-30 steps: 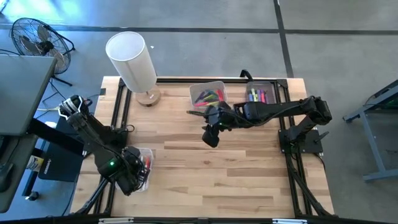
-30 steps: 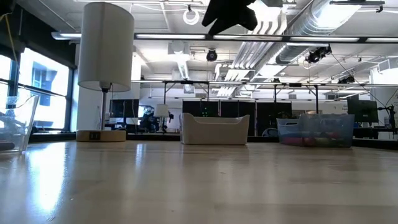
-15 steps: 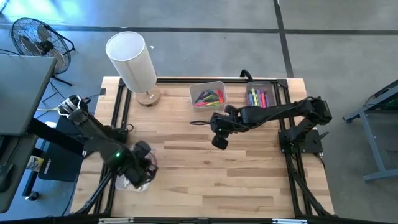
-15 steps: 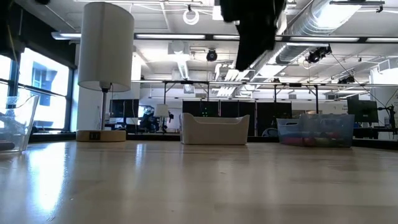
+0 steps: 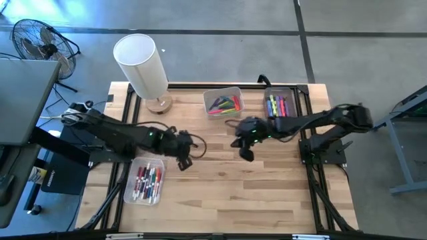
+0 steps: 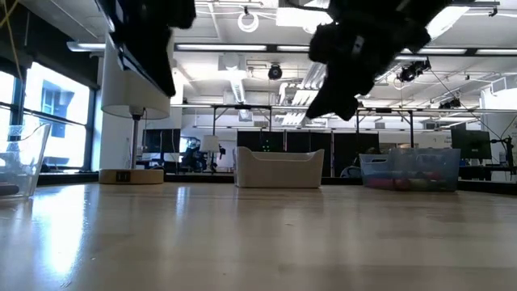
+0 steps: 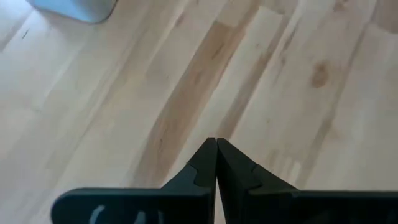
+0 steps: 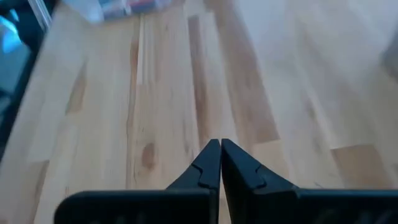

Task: Pick & Place Markers
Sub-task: Return to Home Position

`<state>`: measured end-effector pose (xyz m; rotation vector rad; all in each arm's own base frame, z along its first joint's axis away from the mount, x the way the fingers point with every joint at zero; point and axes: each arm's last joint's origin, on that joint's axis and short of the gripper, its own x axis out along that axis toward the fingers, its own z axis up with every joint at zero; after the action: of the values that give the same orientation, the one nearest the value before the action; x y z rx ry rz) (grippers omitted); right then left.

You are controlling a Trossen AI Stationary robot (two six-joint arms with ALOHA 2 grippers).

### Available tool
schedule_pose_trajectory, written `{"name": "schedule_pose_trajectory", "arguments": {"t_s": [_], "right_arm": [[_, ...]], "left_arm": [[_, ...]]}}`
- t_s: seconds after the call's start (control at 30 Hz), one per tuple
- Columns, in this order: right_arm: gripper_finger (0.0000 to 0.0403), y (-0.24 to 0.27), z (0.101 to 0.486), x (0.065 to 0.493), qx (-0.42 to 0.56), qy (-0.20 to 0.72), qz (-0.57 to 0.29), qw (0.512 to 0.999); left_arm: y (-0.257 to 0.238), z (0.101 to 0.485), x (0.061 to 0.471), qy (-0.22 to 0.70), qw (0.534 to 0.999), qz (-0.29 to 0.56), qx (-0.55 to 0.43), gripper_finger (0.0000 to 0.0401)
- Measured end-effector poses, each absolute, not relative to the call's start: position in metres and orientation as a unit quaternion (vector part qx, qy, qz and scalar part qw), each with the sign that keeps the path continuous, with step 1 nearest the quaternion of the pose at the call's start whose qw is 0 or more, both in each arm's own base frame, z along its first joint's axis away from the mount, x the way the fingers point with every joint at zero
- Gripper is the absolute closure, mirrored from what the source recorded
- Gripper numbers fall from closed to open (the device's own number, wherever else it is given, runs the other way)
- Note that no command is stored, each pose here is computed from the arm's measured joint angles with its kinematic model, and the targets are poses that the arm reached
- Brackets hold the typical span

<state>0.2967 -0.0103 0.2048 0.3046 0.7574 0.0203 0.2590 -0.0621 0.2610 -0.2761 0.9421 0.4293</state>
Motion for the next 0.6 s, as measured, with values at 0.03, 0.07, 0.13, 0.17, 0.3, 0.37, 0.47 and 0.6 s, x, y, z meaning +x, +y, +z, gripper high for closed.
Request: {"name": "schedule_pose_trajectory", "arguments": {"t_s": [0.03,0.07,0.13,0.17,0.3,0.37,0.47,0.6], "right_arm": [[0.04,-0.014,0.205,0.289,0.151,0.344,0.011,0.927],[0.0402,-0.018,0.204,0.28,0.154,0.325,0.009,0.933],[0.0401,-0.024,0.204,0.26,0.158,0.296,-0.002,0.942],[0.0402,-0.027,0.206,0.25,0.154,0.282,-0.006,0.947],[0.0402,-0.029,0.211,0.21,0.143,0.241,-0.018,0.96],[0.0402,-0.026,0.213,0.192,0.159,0.216,-0.025,0.963],[0.0403,-0.017,0.215,0.17,0.173,0.173,-0.025,0.969],[0.0403,-0.004,0.212,0.149,0.157,0.131,-0.036,0.978]], "left_arm": [[-0.057,0.256,0.261,0.446,0.862,0.202,-0.131,0.0399],[-0.053,0.252,0.262,0.447,0.862,0.198,-0.131,0.04],[-0.043,0.247,0.259,0.447,0.862,0.198,-0.133,0.04],[-0.038,0.245,0.258,0.445,0.863,0.199,-0.133,0.04],[-0.019,0.243,0.254,0.438,0.864,0.203,-0.145,0.04],[-0.009,0.247,0.253,0.423,0.866,0.215,-0.157,0.04],[0.005,0.249,0.246,0.423,0.86,0.234,-0.161,0.0401],[0.02,0.252,0.245,0.413,0.86,0.249,-0.166,0.0401]]}}
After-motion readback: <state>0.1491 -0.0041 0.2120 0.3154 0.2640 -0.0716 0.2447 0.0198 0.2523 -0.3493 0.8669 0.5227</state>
